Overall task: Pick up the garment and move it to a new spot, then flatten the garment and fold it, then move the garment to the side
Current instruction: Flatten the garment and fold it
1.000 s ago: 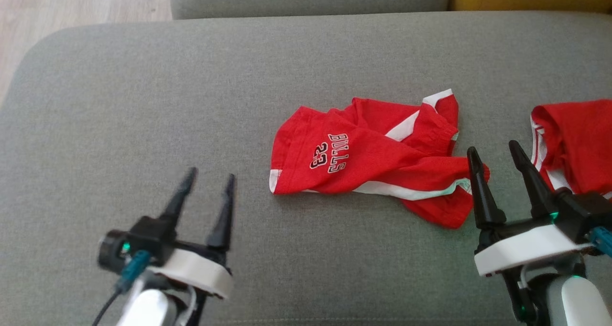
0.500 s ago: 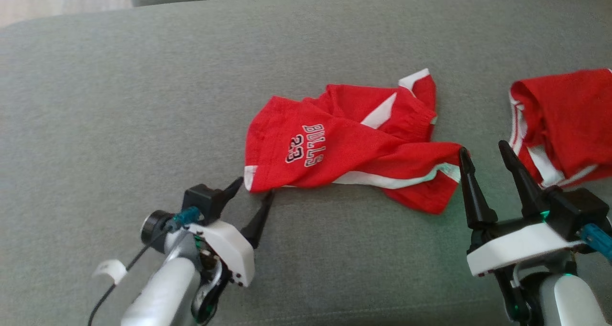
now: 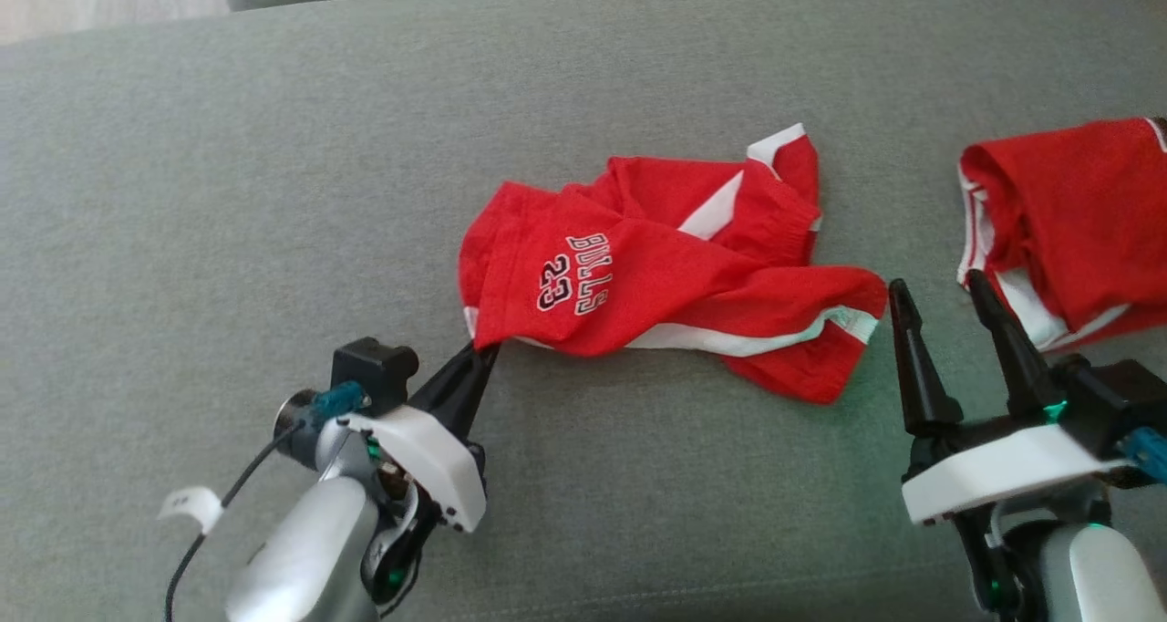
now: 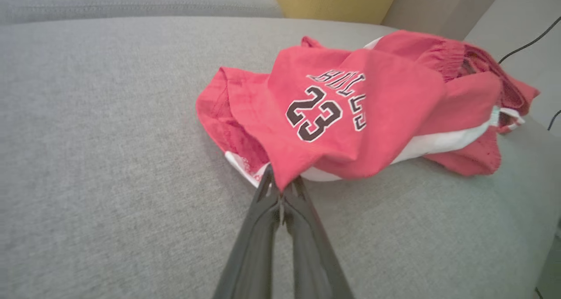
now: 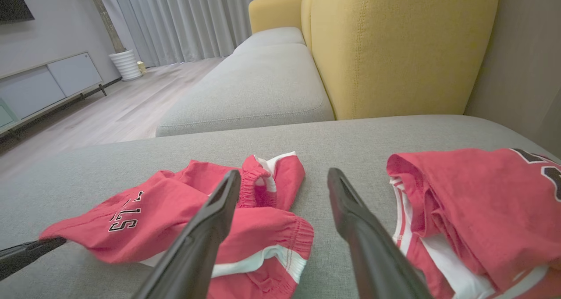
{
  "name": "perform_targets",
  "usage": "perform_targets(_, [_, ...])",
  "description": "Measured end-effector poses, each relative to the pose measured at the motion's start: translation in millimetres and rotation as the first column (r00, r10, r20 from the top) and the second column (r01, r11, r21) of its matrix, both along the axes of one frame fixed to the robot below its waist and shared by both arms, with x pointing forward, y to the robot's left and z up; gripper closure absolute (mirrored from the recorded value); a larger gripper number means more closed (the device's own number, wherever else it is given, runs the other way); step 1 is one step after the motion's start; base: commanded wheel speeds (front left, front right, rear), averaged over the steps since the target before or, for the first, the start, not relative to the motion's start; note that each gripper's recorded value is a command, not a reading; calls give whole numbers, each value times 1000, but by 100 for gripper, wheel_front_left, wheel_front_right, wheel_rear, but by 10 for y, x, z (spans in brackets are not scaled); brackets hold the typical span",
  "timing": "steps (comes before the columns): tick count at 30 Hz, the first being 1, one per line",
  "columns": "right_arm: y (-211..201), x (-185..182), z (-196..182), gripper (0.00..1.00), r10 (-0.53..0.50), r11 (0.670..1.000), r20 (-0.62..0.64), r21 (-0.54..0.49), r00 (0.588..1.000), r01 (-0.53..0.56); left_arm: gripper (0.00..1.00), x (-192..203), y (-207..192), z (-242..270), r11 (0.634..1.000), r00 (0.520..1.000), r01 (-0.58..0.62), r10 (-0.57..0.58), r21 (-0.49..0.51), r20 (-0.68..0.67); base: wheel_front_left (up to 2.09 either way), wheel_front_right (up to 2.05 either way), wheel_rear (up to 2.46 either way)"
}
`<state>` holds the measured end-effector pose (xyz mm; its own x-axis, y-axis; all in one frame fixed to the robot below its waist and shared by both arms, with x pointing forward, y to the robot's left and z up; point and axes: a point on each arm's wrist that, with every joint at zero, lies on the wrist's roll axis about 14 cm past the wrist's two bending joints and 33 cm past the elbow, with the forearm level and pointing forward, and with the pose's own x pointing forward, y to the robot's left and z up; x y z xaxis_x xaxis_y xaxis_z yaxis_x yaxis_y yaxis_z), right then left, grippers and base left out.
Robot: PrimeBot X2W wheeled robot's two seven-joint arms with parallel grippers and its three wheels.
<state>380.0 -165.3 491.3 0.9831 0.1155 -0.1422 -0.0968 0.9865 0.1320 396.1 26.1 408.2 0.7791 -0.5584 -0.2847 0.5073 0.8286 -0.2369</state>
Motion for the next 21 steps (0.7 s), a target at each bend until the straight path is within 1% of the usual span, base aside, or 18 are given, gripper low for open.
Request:
perform_targets(5, [55, 44, -16, 0, 17, 1000, -9, 13, 1000, -17, 100, -138, 69, 145, 999, 999, -8, 9, -37, 34, 0, 0, 0])
perform_targets(9, [135, 79, -25, 0, 41, 999, -15, 31, 999, -41, 100, -350, 126, 173, 999, 1000, -19, 20, -41, 14, 0, 0, 0])
perform_targets(15, [218, 101, -41, 0, 66, 997, -22, 39, 998, -65, 100, -561, 120, 300, 996, 999, -29, 28, -87, -18, 0, 0, 0])
perform_targets(18, [233, 106, -62, 0, 71, 997, -32, 45, 997, -69, 100, -583, 101, 408, 991, 999, -36, 34, -128, -19, 0, 0, 0])
perform_targets(21, [224, 104, -87, 0, 68, 996, -44, 53, 997, -66, 100, -520, 125, 459, 988, 999, -48, 47, -144, -10, 0, 0, 0])
